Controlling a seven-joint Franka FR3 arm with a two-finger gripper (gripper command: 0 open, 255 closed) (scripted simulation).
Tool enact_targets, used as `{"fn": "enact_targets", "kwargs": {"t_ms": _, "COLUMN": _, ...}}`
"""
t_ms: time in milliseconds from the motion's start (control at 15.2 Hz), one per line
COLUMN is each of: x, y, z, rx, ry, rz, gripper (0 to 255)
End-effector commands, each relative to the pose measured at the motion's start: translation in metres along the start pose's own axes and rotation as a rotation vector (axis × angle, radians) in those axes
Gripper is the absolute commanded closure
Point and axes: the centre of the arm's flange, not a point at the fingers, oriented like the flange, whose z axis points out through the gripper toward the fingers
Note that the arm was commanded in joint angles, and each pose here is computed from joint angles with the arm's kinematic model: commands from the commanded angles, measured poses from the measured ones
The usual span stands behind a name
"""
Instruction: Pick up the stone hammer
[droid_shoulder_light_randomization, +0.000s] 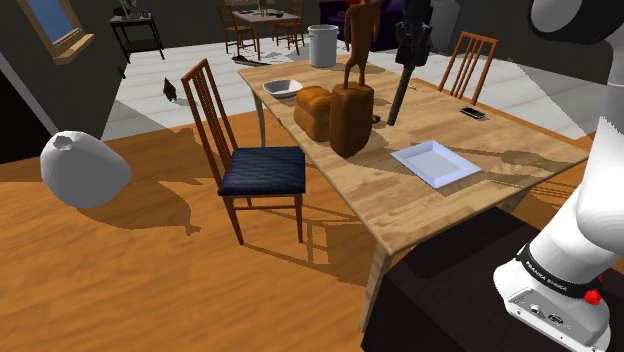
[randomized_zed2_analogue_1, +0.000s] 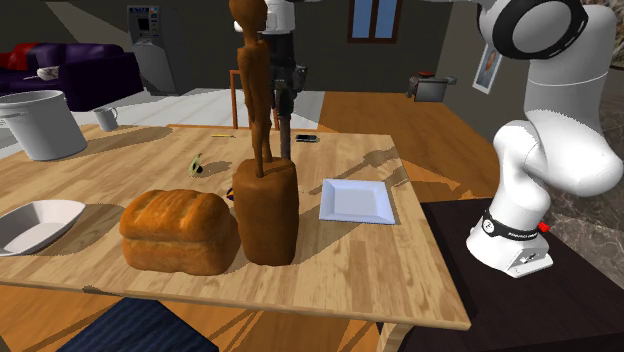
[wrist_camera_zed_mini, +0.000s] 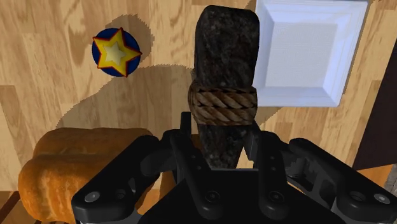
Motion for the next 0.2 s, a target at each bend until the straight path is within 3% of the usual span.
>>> {"fn": "enact_targets", "kwargs": {"t_ms": 0, "x": 0.0009, "y": 0.0003, "z": -0.0117, "rx": 0.0, "ry": 0.0, "rz": 0.0, "gripper": 255}}
{"fn": "enact_targets", "kwargs": {"t_ms": 132, "x": 0.0009, "y": 0.0003, "z": -0.0125, "rx": 0.0, "ry": 0.0, "rz": 0.0, "gripper": 255}}
